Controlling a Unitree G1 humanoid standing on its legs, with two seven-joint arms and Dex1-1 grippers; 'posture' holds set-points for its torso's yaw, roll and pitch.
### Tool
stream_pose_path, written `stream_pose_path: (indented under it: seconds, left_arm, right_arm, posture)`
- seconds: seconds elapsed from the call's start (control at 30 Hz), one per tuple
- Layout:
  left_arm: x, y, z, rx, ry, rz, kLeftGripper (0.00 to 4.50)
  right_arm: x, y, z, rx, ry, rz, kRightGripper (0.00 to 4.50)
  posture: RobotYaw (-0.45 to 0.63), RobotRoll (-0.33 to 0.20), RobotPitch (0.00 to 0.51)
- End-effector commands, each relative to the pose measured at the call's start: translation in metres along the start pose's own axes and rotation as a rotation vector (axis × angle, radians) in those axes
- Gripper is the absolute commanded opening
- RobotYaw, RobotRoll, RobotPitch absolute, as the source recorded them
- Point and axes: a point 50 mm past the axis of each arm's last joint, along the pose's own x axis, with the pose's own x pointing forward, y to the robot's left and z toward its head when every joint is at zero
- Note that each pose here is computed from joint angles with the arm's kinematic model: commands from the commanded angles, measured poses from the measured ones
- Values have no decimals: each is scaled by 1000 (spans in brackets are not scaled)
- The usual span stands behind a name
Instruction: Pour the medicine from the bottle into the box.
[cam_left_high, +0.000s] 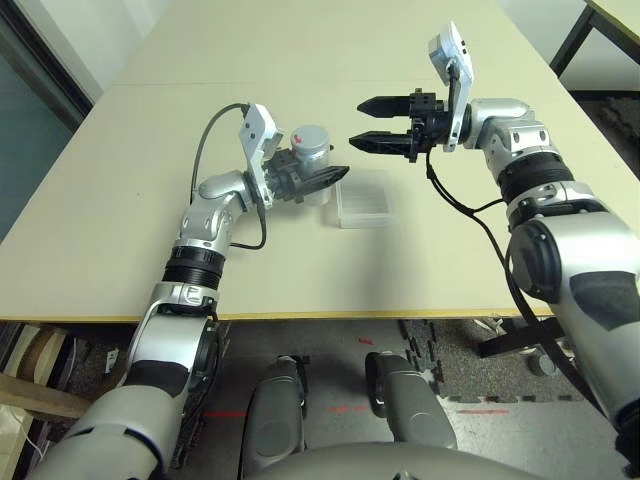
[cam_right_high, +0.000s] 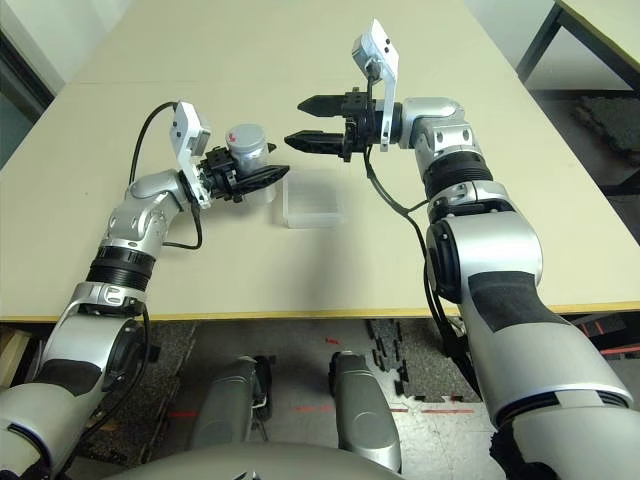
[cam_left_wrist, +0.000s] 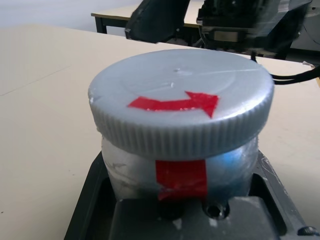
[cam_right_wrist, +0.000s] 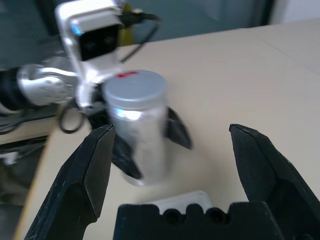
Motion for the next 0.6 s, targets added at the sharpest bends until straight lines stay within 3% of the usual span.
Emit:
stream_pose_path:
  seconds: [0.03,0.6]
  left_arm:
    - [1,0,0,11,8,-12,2644]
    - [5,-4,-1,17,10,-35,2644]
  right_arm:
    - [7,3,3,-13,-15,50,4500]
    - [45,12,3,-21,-35,128,4500]
  posture:
    - [-153,0,145]
    - [-138,0,133]
